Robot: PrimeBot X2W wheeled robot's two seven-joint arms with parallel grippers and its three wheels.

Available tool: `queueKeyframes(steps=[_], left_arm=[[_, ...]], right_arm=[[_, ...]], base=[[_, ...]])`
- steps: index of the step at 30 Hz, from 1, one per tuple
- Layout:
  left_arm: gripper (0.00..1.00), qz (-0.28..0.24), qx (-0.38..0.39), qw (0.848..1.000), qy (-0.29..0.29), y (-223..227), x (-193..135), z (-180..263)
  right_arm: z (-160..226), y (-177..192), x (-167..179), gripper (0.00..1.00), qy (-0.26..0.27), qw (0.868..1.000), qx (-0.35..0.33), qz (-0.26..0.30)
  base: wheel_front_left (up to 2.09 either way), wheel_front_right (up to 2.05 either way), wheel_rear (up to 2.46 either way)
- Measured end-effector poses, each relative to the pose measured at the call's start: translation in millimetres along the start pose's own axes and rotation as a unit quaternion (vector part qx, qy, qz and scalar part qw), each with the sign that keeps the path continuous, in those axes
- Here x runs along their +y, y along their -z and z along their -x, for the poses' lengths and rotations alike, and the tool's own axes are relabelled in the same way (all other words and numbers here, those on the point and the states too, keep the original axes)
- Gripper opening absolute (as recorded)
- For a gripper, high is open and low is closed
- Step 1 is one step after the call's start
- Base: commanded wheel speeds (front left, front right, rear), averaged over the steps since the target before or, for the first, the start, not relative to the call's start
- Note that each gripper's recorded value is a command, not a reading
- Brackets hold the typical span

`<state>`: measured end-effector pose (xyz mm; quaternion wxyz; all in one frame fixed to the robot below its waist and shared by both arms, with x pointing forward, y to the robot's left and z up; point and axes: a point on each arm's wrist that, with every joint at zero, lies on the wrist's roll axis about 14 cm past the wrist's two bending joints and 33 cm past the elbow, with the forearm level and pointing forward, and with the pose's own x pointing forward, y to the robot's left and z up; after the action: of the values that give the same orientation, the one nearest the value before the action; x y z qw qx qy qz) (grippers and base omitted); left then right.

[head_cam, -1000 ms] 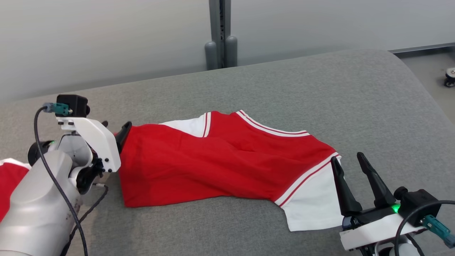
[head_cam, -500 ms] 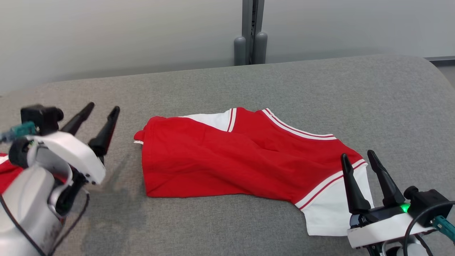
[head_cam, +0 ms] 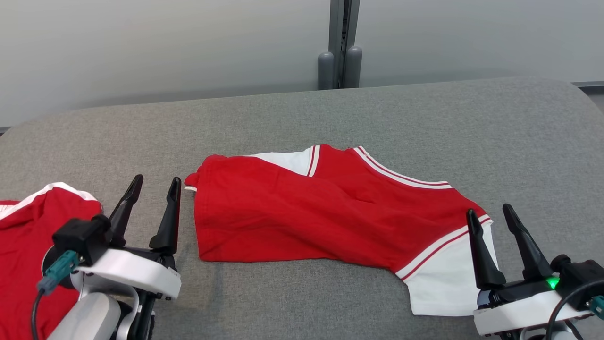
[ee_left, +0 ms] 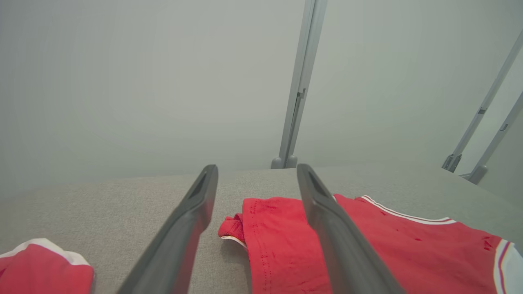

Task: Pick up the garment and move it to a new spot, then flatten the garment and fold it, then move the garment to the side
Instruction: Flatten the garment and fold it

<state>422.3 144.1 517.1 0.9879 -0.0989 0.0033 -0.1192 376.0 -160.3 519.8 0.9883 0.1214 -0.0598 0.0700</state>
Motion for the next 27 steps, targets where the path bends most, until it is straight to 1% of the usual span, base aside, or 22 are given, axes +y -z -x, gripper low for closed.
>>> queueKeyframes(steps=[2,4,6,9,10,13,17,20,27], left_arm=[[1.00,0.009,-0.021,1.000,-0.014,-8.0,-1.4,4.1],[1.00,0.036,-0.041,0.998,-0.037,-13.8,-0.5,8.6],[1.00,0.051,-0.047,0.997,-0.046,-11.4,-3.6,14.4],[1.00,0.038,-0.059,0.996,-0.061,-12.3,-0.5,23.1],[1.00,0.025,-0.064,0.995,-0.066,-12.0,0.7,28.0],[1.00,0.013,-0.079,0.995,-0.066,-17.6,-2.0,32.4],[1.00,0.013,-0.064,0.995,-0.072,-3.5,-1.9,42.2],[1.00,0.012,-0.053,0.997,-0.062,5.7,-6.8,43.9],[1.00,0.012,-0.054,0.997,-0.056,7.8,-8.9,42.3]], right_arm=[[1.5,-1.5,-1.2,1.00,0.002,1.000,-0.002,0.003],[2.5,-3.8,-3.8,1.00,0.007,1.000,-0.005,0.004],[3.0,-6.3,-6.7,1.00,0.014,1.000,-0.010,0.001],[6.6,-6.0,-5.9,1.00,0.018,1.000,-0.011,-0.001],[9.9,-4.3,-7.4,1.00,0.022,1.000,-0.008,-0.001],[12.2,-10.9,-13.0,1.00,0.031,0.999,-0.017,0.008],[16.2,-15.6,-17.5,1.00,0.039,0.999,-0.024,0.014],[19.8,-11.0,-14.7,1.00,0.031,0.999,-0.012,0.038],[18.9,-11.5,-13.2,1.00,0.029,0.999,-0.013,0.041]], base=[[0.00,0.00,0.00],[0.00,0.00,0.00],[0.00,0.00,0.00],[0.00,0.00,0.00],[0.00,0.00,0.00],[0.00,0.00,0.00],[0.00,0.00,0.00],[0.00,0.00,0.00],[0.00,0.00,0.00]])
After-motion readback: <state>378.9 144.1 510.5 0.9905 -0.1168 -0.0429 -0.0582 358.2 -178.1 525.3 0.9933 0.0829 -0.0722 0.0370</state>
